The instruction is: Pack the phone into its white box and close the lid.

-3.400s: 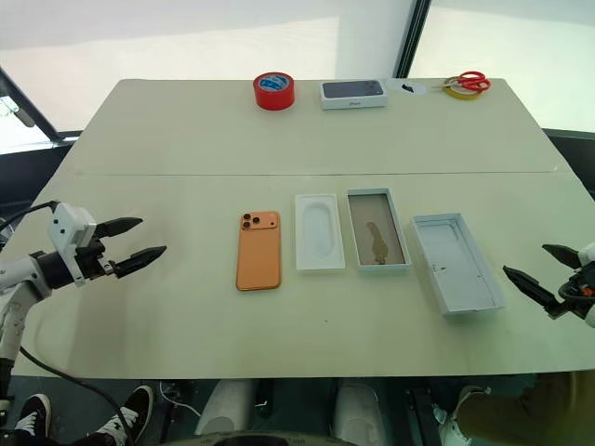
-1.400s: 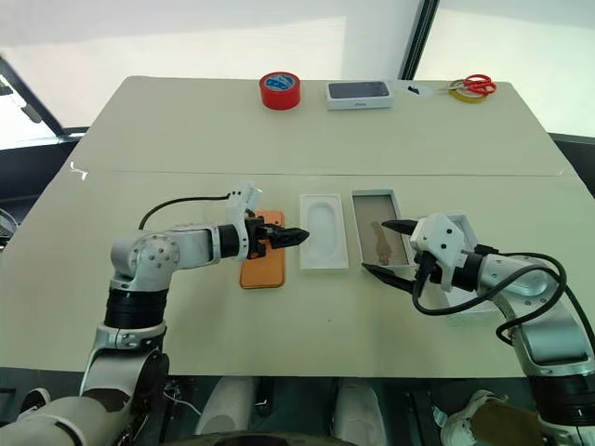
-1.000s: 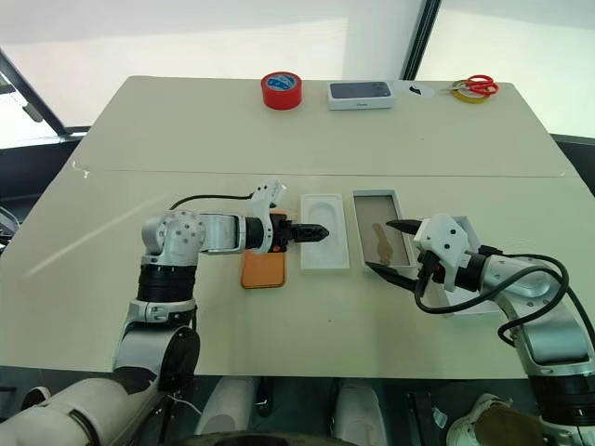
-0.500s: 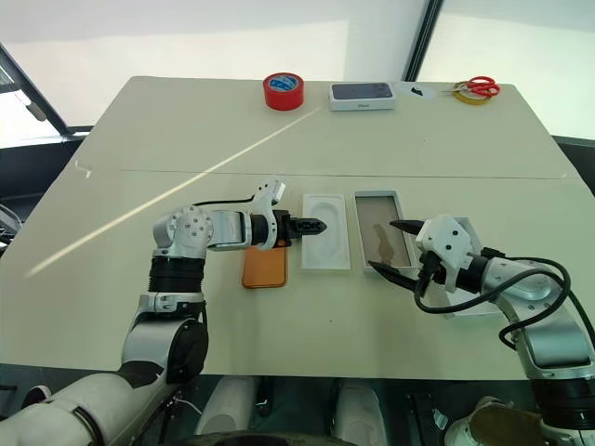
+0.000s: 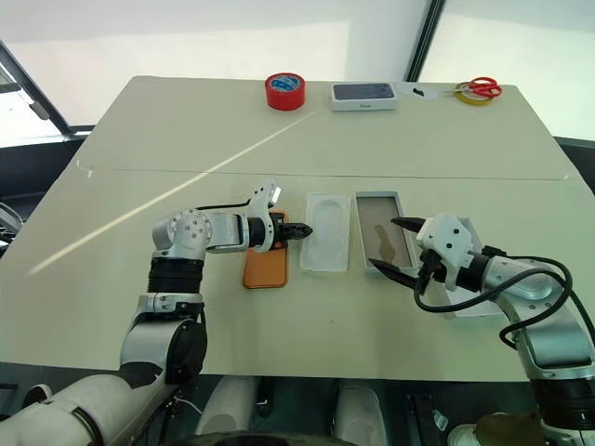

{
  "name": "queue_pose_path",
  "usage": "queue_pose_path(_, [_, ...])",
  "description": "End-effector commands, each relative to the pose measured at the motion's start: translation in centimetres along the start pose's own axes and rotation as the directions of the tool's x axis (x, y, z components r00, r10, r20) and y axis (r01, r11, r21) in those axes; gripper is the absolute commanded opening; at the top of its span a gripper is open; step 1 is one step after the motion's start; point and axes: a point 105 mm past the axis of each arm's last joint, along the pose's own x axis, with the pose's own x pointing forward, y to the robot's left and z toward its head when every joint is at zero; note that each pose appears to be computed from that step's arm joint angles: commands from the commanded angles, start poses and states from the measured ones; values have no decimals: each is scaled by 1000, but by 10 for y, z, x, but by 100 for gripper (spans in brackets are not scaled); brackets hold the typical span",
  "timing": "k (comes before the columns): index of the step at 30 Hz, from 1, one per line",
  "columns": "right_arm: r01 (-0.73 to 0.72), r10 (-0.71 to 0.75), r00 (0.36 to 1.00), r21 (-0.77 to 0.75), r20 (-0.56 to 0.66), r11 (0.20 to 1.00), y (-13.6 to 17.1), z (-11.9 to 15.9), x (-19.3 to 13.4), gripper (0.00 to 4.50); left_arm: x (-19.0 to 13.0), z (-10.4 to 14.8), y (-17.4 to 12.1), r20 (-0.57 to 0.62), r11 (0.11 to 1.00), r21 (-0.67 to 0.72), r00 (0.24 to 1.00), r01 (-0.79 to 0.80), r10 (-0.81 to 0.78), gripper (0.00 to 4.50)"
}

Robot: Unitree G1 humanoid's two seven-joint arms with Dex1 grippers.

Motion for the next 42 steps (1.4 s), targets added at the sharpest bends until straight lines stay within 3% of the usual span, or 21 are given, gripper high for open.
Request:
queue_pose_path(1, [-38,38,999,-46,11,998,8,9,0,450,-3,-7,12,-32,998,-60,999,-34,32,3])
queue_pose_path(6, [-158,153,986,-75,-74,985,29,-7,1,450,-16,7,9,18,995,-100,1000,-10,12,3])
queue_pose_path(11, [-196,172,969,-133,-175,972,19,-24,4,450,-34,30,-8,129,995,-81,990,61,-50,3])
queue_pose_path(17, [-254,216,948,-143,-233,957,2,-36,5,450,-45,40,-22,171,997,-8,982,78,-76,3])
queue_pose_path(20, [-343,315,913,-71,-259,936,9,-45,5,367,-49,49,-19,223,997,-21,972,77,-71,0])
queue_pose_path(27, [-358,333,918,-90,-217,929,9,-42,20,4,-58,55,-15,275,998,9,959,61,-62,0])
queue_pose_path(33, [-368,352,921,-80,-167,926,29,-36,40,4,-62,61,-10,331,998,-6,942,57,-52,0])
queue_pose_path(37, [-369,363,929,-112,-69,923,50,-13,66,4,-61,65,-19,328,997,5,941,80,-78,0])
queue_pose_path(42, [-371,372,928,-165,-25,914,55,5,83,4,-54,65,-34,293,991,31,947,130,-133,0])
